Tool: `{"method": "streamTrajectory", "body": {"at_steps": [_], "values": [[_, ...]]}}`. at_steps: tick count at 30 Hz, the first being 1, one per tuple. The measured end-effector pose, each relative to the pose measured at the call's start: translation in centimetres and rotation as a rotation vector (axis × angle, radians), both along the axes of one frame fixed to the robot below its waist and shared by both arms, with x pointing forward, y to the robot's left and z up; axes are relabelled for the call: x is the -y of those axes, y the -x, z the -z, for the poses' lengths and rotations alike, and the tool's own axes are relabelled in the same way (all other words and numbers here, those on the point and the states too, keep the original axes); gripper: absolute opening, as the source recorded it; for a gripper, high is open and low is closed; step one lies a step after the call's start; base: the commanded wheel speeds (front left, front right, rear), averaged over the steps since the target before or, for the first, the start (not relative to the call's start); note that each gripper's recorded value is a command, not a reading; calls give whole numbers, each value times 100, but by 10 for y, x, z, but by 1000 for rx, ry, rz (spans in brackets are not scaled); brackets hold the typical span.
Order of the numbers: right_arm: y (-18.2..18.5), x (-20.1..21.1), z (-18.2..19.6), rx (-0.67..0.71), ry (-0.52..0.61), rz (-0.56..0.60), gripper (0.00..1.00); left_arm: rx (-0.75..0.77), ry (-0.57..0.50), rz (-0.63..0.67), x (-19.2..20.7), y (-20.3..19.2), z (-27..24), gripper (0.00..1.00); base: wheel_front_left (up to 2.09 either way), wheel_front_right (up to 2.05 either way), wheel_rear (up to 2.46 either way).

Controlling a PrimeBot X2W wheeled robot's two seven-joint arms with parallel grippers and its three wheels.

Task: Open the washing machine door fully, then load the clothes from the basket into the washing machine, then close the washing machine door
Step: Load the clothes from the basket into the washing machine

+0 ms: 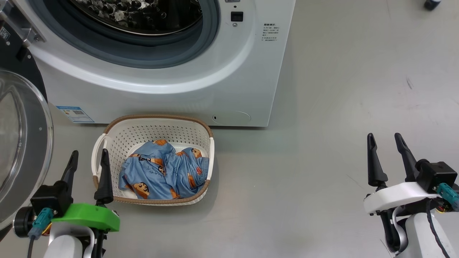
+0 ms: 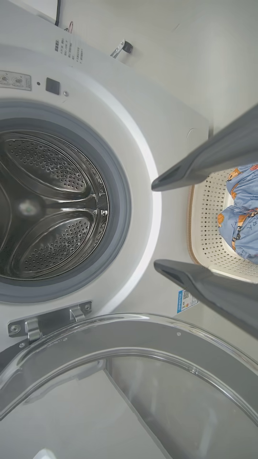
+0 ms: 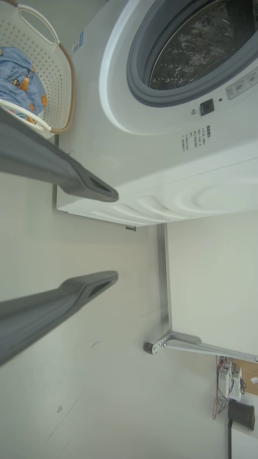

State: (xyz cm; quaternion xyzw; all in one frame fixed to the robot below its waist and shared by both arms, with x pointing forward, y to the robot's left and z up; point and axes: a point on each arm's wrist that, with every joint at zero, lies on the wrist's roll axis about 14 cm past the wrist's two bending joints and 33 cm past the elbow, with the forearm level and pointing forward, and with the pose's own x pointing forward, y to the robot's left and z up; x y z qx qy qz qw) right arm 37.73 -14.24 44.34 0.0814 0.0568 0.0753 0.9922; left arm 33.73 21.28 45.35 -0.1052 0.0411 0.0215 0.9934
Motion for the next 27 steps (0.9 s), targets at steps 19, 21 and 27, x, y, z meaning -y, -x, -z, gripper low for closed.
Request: {"method": "streamTrajectory", "body": {"at_steps": [19, 21, 27], "values": [[-28, -6, 33, -73, -7, -16, 100, -74, 17, 25, 8, -32, 28, 100, 0, 0, 0], [-32, -8, 38, -82, -6, -20, 100, -89, 18, 32, 11, -36, 33, 100, 0, 0, 0], [-42, -9, 54, -114, -6, -24, 100, -124, 39, 53, 19, -50, 49, 100, 0, 0, 0]]}}
